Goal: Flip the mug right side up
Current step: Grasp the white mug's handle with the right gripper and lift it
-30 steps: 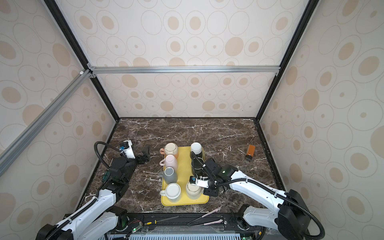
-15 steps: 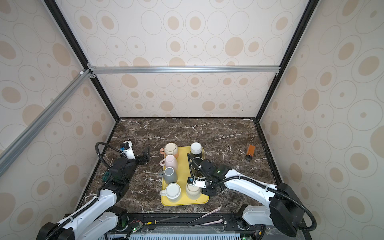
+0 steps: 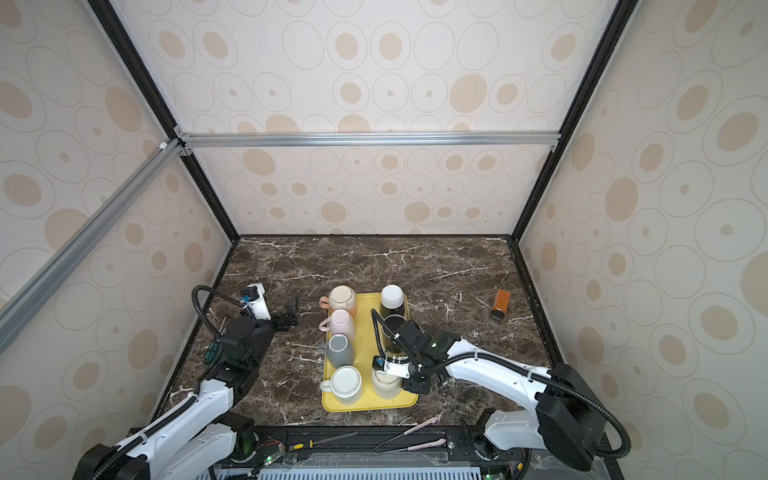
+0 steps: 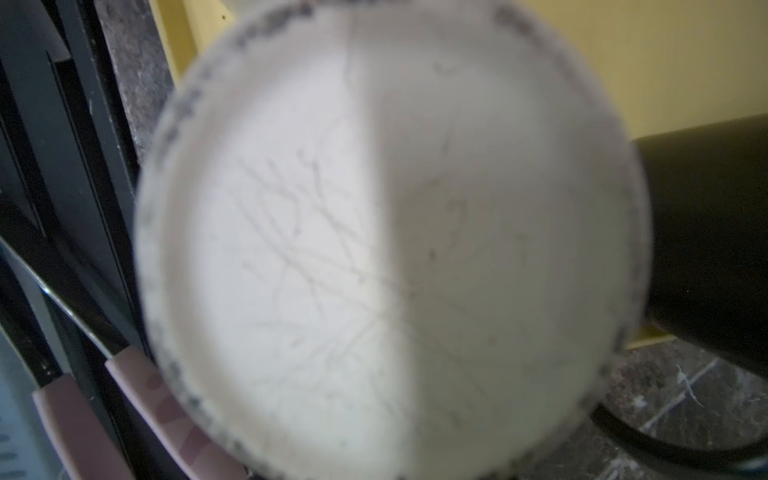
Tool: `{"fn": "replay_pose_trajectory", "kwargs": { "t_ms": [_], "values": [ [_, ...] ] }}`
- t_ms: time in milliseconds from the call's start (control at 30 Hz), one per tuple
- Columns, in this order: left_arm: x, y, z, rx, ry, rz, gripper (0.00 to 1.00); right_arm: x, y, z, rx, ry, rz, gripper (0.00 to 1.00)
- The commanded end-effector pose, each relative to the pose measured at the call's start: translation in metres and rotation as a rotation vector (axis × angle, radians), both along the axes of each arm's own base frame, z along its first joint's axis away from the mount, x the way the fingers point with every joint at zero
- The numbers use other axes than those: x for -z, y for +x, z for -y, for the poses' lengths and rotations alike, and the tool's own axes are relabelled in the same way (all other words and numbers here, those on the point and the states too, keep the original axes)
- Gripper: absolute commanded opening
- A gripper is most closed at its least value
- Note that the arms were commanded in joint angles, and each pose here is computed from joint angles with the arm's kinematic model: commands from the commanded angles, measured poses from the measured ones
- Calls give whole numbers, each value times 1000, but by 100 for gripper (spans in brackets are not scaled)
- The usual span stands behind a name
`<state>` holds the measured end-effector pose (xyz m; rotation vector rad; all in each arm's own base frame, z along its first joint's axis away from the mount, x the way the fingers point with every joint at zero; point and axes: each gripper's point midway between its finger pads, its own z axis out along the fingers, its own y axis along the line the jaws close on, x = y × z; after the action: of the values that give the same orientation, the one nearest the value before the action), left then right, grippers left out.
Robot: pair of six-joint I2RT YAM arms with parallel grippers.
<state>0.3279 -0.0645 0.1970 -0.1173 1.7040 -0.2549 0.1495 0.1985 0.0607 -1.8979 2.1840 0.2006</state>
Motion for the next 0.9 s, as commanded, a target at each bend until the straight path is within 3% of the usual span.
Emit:
{"fn": "replay_pose_trajectory", "kwargs": {
  "t_ms": [0,867],
  "values": [
    [-8,0,0,-6,-1,33,100,3,-4,-2,-14,-2,-14,41],
    [-4,3,0,-8,-8,25,100,5,2,-3,24,-34,4,23]
  ]
}}
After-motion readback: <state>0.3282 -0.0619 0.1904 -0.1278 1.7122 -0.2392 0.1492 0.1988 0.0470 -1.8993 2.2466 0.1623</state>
